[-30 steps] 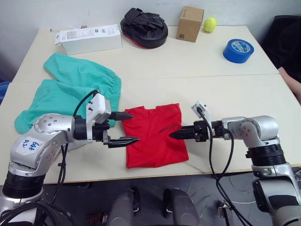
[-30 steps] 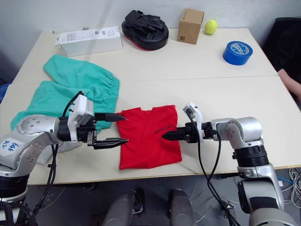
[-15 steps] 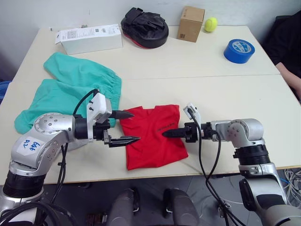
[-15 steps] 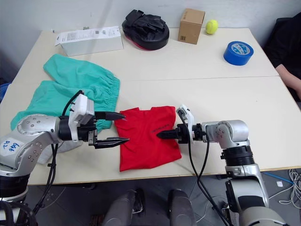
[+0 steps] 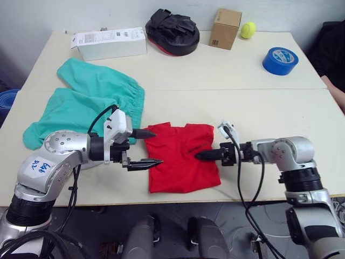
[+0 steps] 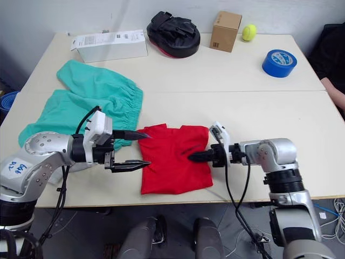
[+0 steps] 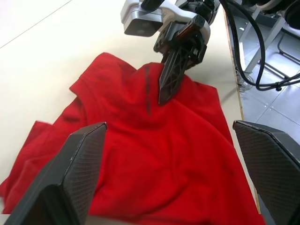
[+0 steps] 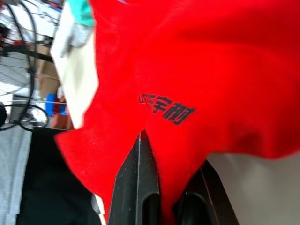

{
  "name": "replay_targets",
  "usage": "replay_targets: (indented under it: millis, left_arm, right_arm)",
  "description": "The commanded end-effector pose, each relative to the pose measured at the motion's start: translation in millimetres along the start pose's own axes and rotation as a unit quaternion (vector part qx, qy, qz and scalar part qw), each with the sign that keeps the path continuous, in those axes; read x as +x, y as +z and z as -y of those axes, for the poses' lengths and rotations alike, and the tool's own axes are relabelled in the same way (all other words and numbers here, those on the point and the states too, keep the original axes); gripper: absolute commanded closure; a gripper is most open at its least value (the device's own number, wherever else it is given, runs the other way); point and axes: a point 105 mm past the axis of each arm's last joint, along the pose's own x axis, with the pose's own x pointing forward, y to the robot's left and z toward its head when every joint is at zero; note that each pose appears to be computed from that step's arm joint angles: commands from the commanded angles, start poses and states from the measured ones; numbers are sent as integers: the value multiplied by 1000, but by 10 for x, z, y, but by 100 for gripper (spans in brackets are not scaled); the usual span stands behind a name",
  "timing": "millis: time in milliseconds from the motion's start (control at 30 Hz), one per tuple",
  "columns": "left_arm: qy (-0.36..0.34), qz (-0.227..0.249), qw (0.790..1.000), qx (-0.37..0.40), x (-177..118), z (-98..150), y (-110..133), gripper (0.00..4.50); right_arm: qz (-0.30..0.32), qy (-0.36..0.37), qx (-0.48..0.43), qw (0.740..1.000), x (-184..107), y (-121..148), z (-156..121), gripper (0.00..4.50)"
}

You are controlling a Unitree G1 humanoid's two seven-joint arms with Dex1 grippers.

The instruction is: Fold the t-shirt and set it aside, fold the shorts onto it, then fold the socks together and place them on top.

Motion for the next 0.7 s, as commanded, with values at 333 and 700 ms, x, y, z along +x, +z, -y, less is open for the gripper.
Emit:
replay_targets:
  millis: [333, 700]
  left_arm:
    - [-14, 21, 999, 24, 77, -37, 80, 0]
    - [-16, 24, 999, 28, 89, -51, 69, 0]
  right_arm:
    - [27, -185, -53, 981, -1502, 85, 484, 448]
    - [35, -315, -86, 944, -2404, 163, 730, 448]
